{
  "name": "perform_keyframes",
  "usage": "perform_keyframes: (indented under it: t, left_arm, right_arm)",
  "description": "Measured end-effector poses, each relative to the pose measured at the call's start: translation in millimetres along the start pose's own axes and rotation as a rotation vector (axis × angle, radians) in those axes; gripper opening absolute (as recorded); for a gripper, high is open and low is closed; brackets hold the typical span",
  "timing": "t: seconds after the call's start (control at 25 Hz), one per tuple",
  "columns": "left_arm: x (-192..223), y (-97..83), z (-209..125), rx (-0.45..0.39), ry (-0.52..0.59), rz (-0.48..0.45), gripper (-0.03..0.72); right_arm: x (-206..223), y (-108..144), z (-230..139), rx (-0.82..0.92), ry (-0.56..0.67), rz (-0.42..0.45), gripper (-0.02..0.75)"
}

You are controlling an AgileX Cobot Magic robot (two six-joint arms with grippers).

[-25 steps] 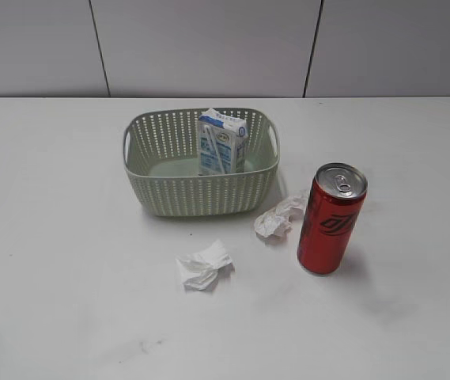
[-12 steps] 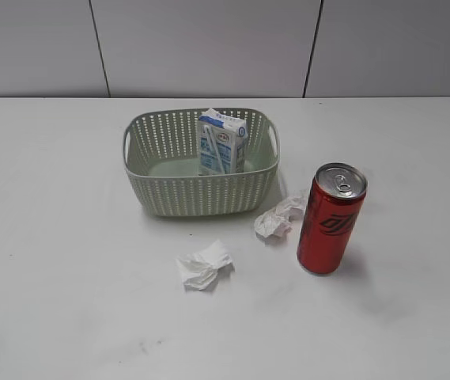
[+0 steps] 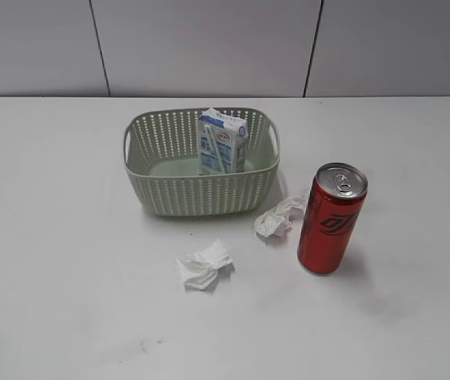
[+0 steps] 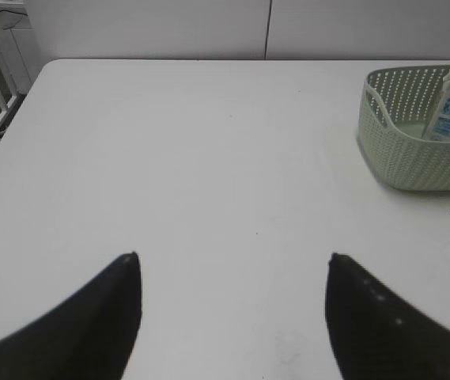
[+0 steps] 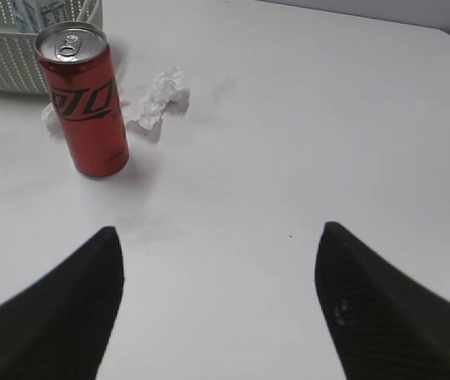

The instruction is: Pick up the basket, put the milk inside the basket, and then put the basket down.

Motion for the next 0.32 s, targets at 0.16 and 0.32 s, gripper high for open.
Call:
perform_keyframes:
  t: [0.16,0.32]
  left_arm:
    - [0.2,-0.1,-1.0,0.0,0.006,0.0,0.549]
    - [0.2,-0.1,-1.2,0.0,0.006,0.0,0.549]
  right_arm:
    - [0.2,0.0,-0.2,0.0,0.001,0.0,0.591]
    - [0.2,0.0,-0.2,0.0,0.001,0.0,0.591]
Point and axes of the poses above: a point on each arm's last joint axis where the gripper is mounted, x pointing out along that axis toward the gripper, y along the wrist's bending axis when the last joint is at zero, z = x × y, the point moved 7 cm from there along x, pointing out along that axis toward the gripper, and after that the axes turned 6 degrees about x, right-handed, at the moved point
